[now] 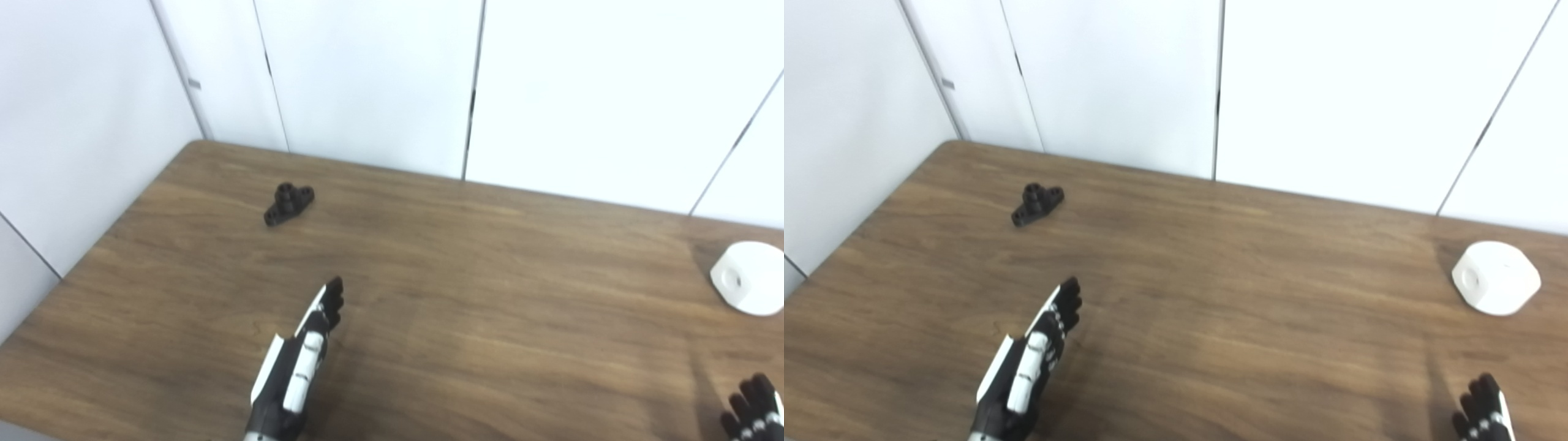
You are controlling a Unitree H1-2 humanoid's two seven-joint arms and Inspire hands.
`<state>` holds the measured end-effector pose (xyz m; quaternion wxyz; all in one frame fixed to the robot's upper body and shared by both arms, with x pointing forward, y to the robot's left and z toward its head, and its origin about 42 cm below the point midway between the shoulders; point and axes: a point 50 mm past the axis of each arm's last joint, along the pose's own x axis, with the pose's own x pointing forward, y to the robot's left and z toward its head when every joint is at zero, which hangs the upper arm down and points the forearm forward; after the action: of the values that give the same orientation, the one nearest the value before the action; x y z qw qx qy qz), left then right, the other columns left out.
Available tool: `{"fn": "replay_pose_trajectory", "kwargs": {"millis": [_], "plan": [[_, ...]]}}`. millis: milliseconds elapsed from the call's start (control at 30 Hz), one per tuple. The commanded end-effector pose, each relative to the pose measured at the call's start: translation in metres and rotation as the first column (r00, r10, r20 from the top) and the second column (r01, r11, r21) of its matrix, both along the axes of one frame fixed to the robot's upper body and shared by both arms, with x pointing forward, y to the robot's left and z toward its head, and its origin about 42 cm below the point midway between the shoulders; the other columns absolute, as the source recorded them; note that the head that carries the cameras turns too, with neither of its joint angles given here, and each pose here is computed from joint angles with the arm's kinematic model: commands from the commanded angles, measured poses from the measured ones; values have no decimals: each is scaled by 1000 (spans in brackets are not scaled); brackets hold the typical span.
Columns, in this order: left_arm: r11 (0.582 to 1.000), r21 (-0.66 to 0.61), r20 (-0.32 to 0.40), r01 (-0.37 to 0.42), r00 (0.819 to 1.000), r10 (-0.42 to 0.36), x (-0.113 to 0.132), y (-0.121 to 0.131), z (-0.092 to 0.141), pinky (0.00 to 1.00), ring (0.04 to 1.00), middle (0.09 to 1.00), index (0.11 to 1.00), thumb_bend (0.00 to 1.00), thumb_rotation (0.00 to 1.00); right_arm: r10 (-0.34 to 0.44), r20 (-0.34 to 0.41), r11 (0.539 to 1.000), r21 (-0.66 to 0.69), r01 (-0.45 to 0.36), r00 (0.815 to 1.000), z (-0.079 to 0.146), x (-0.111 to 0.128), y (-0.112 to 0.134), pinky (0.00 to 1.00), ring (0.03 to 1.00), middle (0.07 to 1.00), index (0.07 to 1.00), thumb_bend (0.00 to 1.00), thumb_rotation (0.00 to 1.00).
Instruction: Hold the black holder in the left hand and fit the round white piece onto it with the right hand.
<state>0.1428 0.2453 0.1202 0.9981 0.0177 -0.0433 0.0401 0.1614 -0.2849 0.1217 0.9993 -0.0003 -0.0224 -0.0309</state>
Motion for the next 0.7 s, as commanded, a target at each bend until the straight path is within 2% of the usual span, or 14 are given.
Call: {"fn": "replay_pose_trajectory", "kwargs": {"millis": [0,133,233,333,367,400,500,533,567,600,667], "plan": [[997,-66,28,-47,998,49,-10,-25,-2,1000,1000,1000,984,424,986,-2,81,1000,-6,3,997,9,2,-2,1000,1000,989,947,601,987],[997,-65,26,-46,999,47,-10,-26,-6,1000,1000,1000,984,398,985,-19,72,1000,7,18,997,4,1,-3,1000,1000,966,918,656,898],[997,-67,22,-42,999,43,-10,-26,-9,1000,1000,1000,990,382,989,-21,78,1000,8,20,997,2,1,-4,1000,1000,972,918,657,887],[997,-59,27,-48,998,50,-10,-26,-10,1000,1000,1000,982,376,991,-26,91,1000,-1,26,996,-1,0,-4,1000,1000,968,917,566,857],[997,-58,29,-49,998,51,-9,-27,-10,1000,1000,1000,971,371,954,-25,95,1000,-4,25,995,-2,0,-4,1000,1000,964,919,516,843],[998,-54,26,-43,999,45,-9,-26,-10,1000,1000,1000,970,371,952,-28,93,1000,-8,29,995,-3,-1,-5,1000,1000,963,919,514,842],[999,-29,14,-32,999,33,-8,-25,-9,1000,1000,996,955,449,668,-37,81,999,-25,39,996,-6,-1,-9,1000,1000,963,912,509,812],[999,4,13,-34,999,34,-7,-24,-6,1000,1000,990,947,476,612,-40,78,999,-30,42,996,-6,-1,-10,1000,1000,965,913,511,806],[998,50,16,-41,999,40,-5,-23,-1,956,980,966,923,525,521,-43,76,998,-35,45,996,-6,0,-9,1000,1000,964,914,513,794],[995,86,27,-54,998,52,-2,-22,6,948,977,963,920,530,511,-44,73,998,-35,46,996,-6,0,-9,1000,1000,964,915,513,793],[985,145,74,-98,993,88,8,-19,20,906,948,936,898,586,368,-44,70,998,-40,46,997,-6,0,-8,1000,1000,970,922,504,795]]}}
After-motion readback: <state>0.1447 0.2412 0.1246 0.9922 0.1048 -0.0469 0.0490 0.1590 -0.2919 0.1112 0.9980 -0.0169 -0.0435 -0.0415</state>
